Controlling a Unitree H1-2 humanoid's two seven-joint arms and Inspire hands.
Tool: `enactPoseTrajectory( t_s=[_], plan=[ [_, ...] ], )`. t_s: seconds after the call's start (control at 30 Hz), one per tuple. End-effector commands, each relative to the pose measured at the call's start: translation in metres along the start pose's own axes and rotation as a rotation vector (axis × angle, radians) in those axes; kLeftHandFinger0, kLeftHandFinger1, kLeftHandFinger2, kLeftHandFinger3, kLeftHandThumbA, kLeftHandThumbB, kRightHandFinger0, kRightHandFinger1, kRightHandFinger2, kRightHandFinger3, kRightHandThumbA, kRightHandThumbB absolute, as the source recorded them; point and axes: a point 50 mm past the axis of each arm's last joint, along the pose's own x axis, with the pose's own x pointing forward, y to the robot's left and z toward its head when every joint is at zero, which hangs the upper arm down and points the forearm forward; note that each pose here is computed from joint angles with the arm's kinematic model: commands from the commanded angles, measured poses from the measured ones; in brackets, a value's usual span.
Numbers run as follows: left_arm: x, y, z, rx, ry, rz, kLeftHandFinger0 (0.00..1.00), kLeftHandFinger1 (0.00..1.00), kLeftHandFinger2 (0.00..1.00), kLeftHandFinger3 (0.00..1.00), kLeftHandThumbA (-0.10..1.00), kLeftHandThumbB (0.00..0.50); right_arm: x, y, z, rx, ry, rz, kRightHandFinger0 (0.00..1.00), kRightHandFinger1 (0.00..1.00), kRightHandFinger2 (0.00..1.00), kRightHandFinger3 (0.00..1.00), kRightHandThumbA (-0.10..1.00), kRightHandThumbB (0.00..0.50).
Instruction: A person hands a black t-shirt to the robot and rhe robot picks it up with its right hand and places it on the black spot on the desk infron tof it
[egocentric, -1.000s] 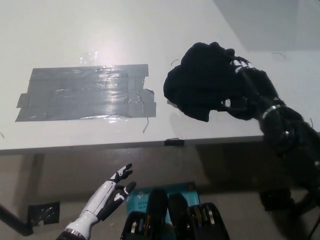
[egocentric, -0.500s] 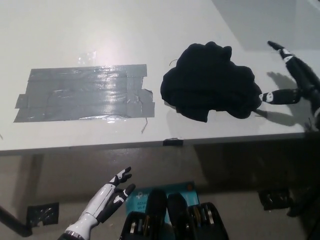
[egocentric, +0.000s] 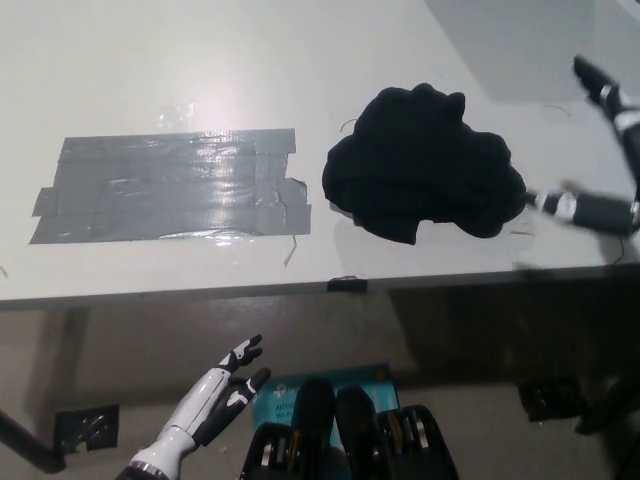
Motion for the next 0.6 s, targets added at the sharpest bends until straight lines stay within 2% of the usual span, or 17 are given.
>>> enactPoseTrajectory(
  t_s=[0.0,0.1,0.2,0.3,0.47,0.5,0.57],
  plan=[
    [0.013,0.015,0.018,0.049,-0.081,-0.003,0.83,0.95,0.95,1.0,1.0,0.5,-0.074,0.052,0.039,0.36,-0.196,0.041,1.0,1.0,1.0,1.0,1.0,0.483],
    [0.009,0.013,0.015,0.044,-0.075,-0.005,0.83,0.96,0.94,1.0,1.0,0.5,-0.088,0.084,-0.005,0.367,-0.03,0.075,1.0,1.0,1.0,1.0,1.0,0.417],
    [0.008,0.009,0.014,0.037,-0.07,-0.009,0.84,0.96,0.94,1.0,1.0,0.5,-0.097,0.103,-0.033,0.401,0.079,0.075,1.0,1.0,1.0,1.0,1.0,0.414],
    [0.009,0.006,0.015,0.023,-0.064,-0.006,0.83,0.96,0.94,1.0,1.0,0.5,-0.107,0.12,-0.064,0.39,0.164,0.095,1.0,1.0,1.0,1.0,1.0,0.315],
    [0.01,0.002,0.016,0.024,-0.074,-0.005,0.8,0.94,0.93,1.0,1.0,0.5,-0.115,0.125,-0.091,0.334,0.254,0.151,1.0,1.0,1.0,1.0,1.0,0.295],
    [0.008,0.001,0.016,0.019,-0.073,-0.003,0.79,0.94,0.92,1.0,1.0,0.5,-0.115,0.124,-0.091,0.312,0.263,0.159,1.0,1.0,1.0,1.0,1.0,0.349],
    [0.007,0.0,0.015,0.017,-0.071,-0.002,0.79,0.94,0.92,1.0,1.0,0.5,-0.115,0.124,-0.092,0.307,0.265,0.162,1.0,1.0,1.0,1.0,1.0,0.356]
  ],
)
